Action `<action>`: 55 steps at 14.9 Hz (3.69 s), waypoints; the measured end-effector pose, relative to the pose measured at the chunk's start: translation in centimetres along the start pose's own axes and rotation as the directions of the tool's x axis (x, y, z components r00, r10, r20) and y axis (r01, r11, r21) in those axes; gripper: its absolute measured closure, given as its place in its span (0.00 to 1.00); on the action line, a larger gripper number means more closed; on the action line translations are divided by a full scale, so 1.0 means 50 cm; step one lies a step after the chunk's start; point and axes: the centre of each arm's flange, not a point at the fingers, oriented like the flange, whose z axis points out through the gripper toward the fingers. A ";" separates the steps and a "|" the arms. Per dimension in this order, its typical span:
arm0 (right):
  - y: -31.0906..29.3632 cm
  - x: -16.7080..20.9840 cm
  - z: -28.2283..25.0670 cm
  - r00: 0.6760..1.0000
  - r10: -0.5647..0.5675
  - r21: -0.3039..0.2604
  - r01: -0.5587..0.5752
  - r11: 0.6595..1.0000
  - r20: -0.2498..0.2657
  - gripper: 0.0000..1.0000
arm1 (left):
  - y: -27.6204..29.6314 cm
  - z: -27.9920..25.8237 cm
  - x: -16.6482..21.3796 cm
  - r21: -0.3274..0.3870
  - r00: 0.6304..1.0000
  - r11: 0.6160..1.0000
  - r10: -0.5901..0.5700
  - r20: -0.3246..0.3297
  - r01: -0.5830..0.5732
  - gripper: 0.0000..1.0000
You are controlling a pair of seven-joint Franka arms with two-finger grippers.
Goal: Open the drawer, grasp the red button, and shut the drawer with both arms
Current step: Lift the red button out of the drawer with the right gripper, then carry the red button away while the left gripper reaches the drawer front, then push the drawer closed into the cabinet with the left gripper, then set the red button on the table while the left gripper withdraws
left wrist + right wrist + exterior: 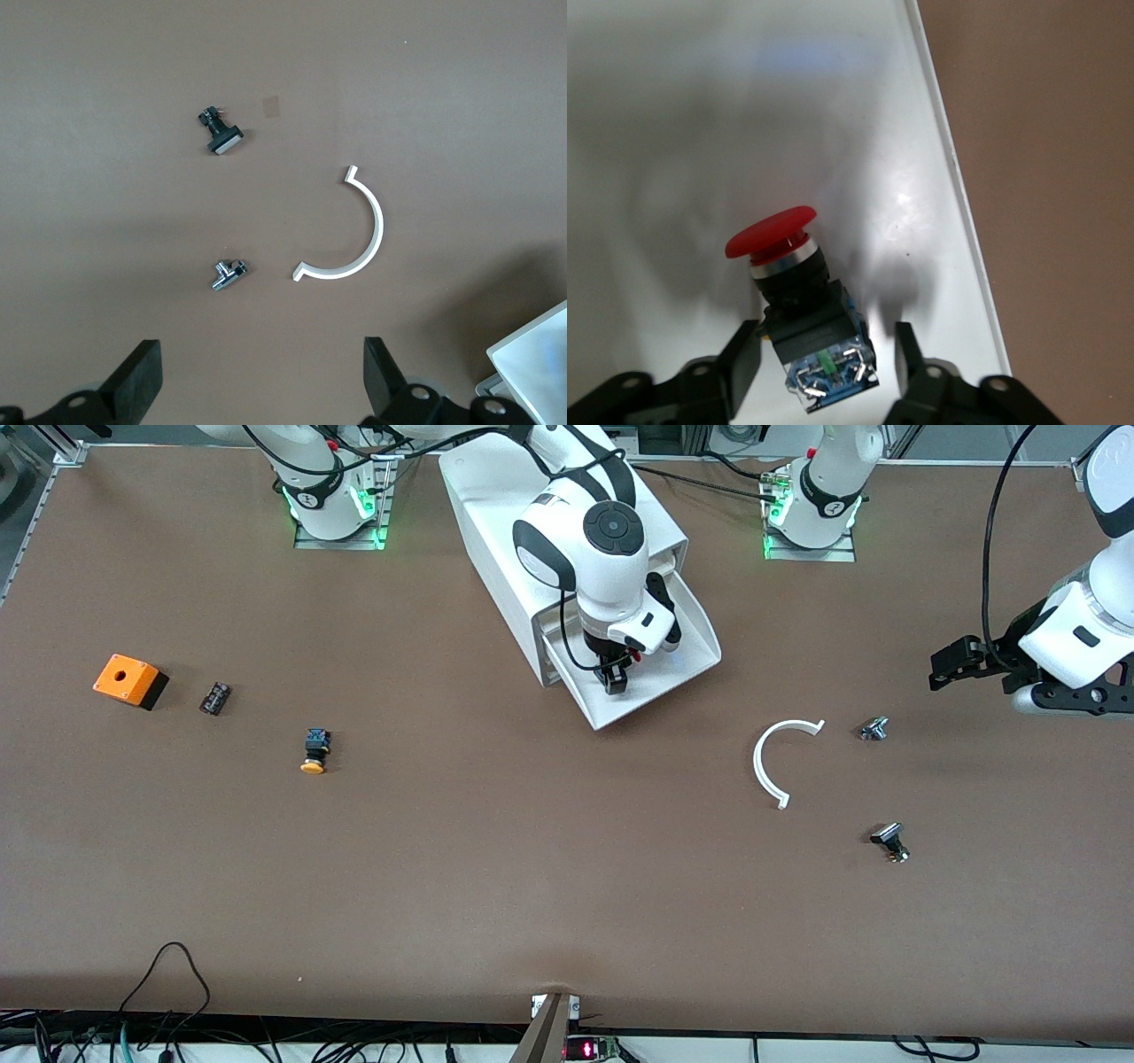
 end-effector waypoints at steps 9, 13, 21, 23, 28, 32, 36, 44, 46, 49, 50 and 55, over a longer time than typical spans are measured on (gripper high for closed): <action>0.004 0.015 -0.026 0.998 0.054 -0.027 -0.055 0.998 -0.026 0.58 | 0.003 -0.004 0.001 0.000 1.000 1.000 0.003 -0.004 -0.003 0.00; 0.028 0.012 -0.109 0.974 0.215 -0.080 -0.221 0.972 -0.077 0.58 | 0.014 -0.005 0.006 -0.004 1.000 1.000 -0.001 -0.006 0.001 0.00; 0.209 -0.363 -0.236 0.778 0.620 -0.157 -0.627 0.763 -0.095 0.58 | 0.200 0.158 0.092 -0.055 0.985 0.983 -0.175 0.007 0.175 0.00; 0.228 -0.488 -0.209 0.685 0.726 -0.136 -0.726 0.674 -0.063 0.58 | 0.280 0.231 0.109 -0.076 0.975 0.972 -0.222 -0.005 0.221 0.00; 0.218 -0.779 -0.100 0.432 0.901 -0.086 -0.897 0.434 0.041 0.58 | 0.441 0.456 0.064 -0.145 0.938 0.932 -0.343 -0.049 0.333 0.00; 0.164 -0.883 0.030 0.174 0.981 -0.084 -0.980 0.181 0.079 0.58 | 0.525 0.556 -0.039 -0.127 0.895 0.887 -0.445 0.016 0.443 0.00; 0.117 -0.849 0.123 0.068 0.995 -0.081 -0.994 0.074 0.071 0.58 | 0.634 0.571 -0.147 -0.105 0.862 0.856 -0.501 0.074 0.506 0.00; 0.102 -0.831 0.221 0.039 0.995 -0.089 -0.995 0.047 0.091 0.58 | 0.783 0.578 -0.380 -0.042 0.849 0.852 -0.514 0.121 0.522 0.00; 0.100 -0.832 0.237 0.039 0.994 -0.091 -0.995 0.048 0.098 0.58 | 0.787 0.578 -0.393 -0.035 0.840 0.844 -0.529 0.121 0.536 0.00; 0.098 -0.833 0.248 0.013 0.995 -0.095 -0.995 0.022 0.100 0.56 | 0.784 0.579 -0.396 -0.033 0.839 0.842 -0.531 0.122 0.538 0.00; 0.102 -0.832 0.244 -0.019 0.996 -0.098 -0.995 -0.010 0.091 0.49 | 0.782 0.580 -0.395 -0.032 0.838 0.841 -0.532 0.122 0.539 0.00; 0.141 -0.793 0.174 -0.100 0.994 -0.079 -0.992 -0.098 0.032 0.01 | 0.657 0.542 -0.239 -0.135 0.734 0.723 -0.675 0.076 0.678 0.00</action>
